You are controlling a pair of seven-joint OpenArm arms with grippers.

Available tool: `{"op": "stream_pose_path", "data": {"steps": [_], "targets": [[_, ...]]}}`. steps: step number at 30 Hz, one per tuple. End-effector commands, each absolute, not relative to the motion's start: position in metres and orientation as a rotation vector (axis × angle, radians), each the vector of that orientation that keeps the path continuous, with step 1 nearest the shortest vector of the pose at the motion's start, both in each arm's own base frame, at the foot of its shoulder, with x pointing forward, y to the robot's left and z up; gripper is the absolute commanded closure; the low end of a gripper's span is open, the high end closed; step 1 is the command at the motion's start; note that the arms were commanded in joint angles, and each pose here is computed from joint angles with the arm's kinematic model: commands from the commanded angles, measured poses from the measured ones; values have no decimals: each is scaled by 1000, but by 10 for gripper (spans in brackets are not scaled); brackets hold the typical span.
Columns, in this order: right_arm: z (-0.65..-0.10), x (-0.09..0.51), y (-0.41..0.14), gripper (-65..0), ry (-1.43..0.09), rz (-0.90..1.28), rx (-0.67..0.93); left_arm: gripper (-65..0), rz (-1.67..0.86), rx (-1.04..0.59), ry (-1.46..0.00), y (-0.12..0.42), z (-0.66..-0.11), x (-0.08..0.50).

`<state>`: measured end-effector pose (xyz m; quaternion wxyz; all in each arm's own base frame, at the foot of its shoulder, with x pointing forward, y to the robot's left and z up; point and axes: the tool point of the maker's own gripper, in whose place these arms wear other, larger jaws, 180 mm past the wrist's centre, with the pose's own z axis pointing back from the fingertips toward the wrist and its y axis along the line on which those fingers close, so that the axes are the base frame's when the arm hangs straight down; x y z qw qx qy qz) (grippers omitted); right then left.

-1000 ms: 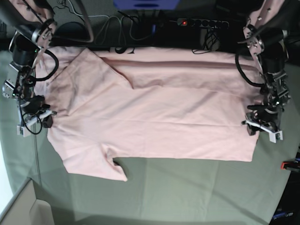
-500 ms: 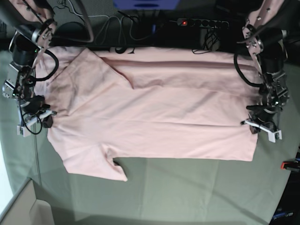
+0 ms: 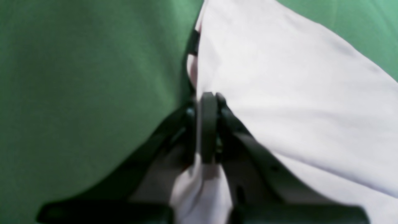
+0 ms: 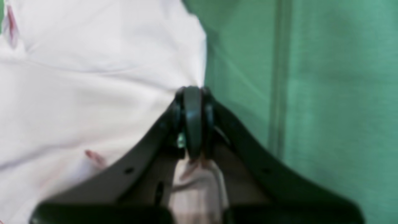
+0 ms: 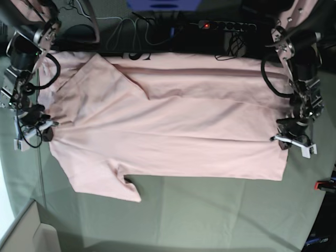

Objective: Layout the t-shirt on the table in an organized manner, then fold the t-shirt properly
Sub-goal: 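Lift the grasped edges with both grippers and fold them over the body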

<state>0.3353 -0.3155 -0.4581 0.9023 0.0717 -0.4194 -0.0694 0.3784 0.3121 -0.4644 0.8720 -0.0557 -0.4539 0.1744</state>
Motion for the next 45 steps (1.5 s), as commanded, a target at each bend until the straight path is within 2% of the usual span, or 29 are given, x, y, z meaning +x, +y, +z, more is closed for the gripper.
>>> {"op": "stream_pose_path", "data": {"steps": [1,12,20,25,31,36,45], "targets": [[-430,348,-333,0,-953,-124,103,0,360,-108,-1002,322,-447,391],[-405,330,-313,0,-1026,-35,41,0,445,-93,-1017,340,-449,375],[-399,311,-303,0,-1036,7,12,0,346,-19,-1148,335,-408,365],[-404,292,-299,0,-1010,25,0,0,298,2,-1104,325,-405,345],[-406,269,-302,0,-983,46,-27,0,354,-46,-1159,326,-392,319],[-406,254,-295,0,-971,60,-33,0,388,-65,-1150,333,-397,303],[-401,258,-292,0,-986,67,-35,-12,388,-65,-1144,333,-399,302]]}}
